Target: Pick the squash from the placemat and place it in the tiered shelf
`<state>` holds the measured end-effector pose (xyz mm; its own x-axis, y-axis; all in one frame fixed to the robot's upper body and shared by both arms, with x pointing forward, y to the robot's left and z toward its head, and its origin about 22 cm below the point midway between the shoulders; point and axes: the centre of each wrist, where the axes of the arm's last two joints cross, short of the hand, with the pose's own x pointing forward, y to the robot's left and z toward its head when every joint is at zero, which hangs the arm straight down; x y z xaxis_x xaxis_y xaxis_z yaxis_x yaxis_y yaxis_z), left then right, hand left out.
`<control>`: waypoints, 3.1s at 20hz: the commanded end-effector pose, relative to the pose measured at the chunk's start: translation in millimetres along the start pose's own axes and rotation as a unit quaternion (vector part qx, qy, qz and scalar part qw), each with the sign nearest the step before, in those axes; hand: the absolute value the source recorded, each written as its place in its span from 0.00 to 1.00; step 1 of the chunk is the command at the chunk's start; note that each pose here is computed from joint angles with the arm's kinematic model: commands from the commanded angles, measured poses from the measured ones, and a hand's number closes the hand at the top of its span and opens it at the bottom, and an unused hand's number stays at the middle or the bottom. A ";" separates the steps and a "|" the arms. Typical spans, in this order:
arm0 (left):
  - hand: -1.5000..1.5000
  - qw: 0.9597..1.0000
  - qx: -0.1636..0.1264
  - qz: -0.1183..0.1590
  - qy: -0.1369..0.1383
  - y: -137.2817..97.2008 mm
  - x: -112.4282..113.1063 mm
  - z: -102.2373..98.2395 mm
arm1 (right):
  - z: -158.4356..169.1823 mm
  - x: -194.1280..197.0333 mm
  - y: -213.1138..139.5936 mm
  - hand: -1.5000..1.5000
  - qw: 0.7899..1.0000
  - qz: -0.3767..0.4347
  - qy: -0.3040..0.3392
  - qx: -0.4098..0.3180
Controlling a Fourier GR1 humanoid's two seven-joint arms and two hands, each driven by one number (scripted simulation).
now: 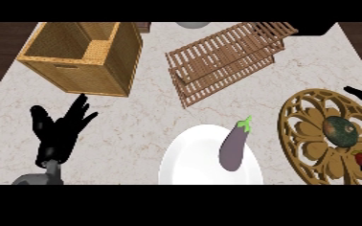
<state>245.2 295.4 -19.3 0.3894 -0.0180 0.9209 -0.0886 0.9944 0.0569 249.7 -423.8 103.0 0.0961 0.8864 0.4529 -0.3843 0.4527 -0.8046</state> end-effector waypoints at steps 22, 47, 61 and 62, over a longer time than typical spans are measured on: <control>0.50 0.999 -0.002 -0.004 0.032 -14.0 9.9 -7.0 | -42.6 0.1 43.9 0.00 0.999 0.016 -0.010 -0.039; 0.50 0.999 0.001 0.010 0.035 3.3 -18.7 3.8 | -22.1 207.0 145.8 1.00 0.946 0.040 -0.306 0.100; 0.50 0.999 0.005 0.007 0.033 1.1 -14.1 2.9 | 104.8 255.5 28.5 1.00 0.938 -0.023 -0.317 -0.137; 0.50 0.999 -0.005 -0.005 0.033 3.9 -8.2 2.9 | 97.5 264.8 20.8 1.00 0.936 -0.043 -0.318 -0.147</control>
<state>246.7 295.5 -16.3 0.3946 -0.0067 0.9188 -0.0936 0.9945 0.0474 188.4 -187.7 211.5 -0.4881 0.6627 0.5680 -0.1932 0.5526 -0.8107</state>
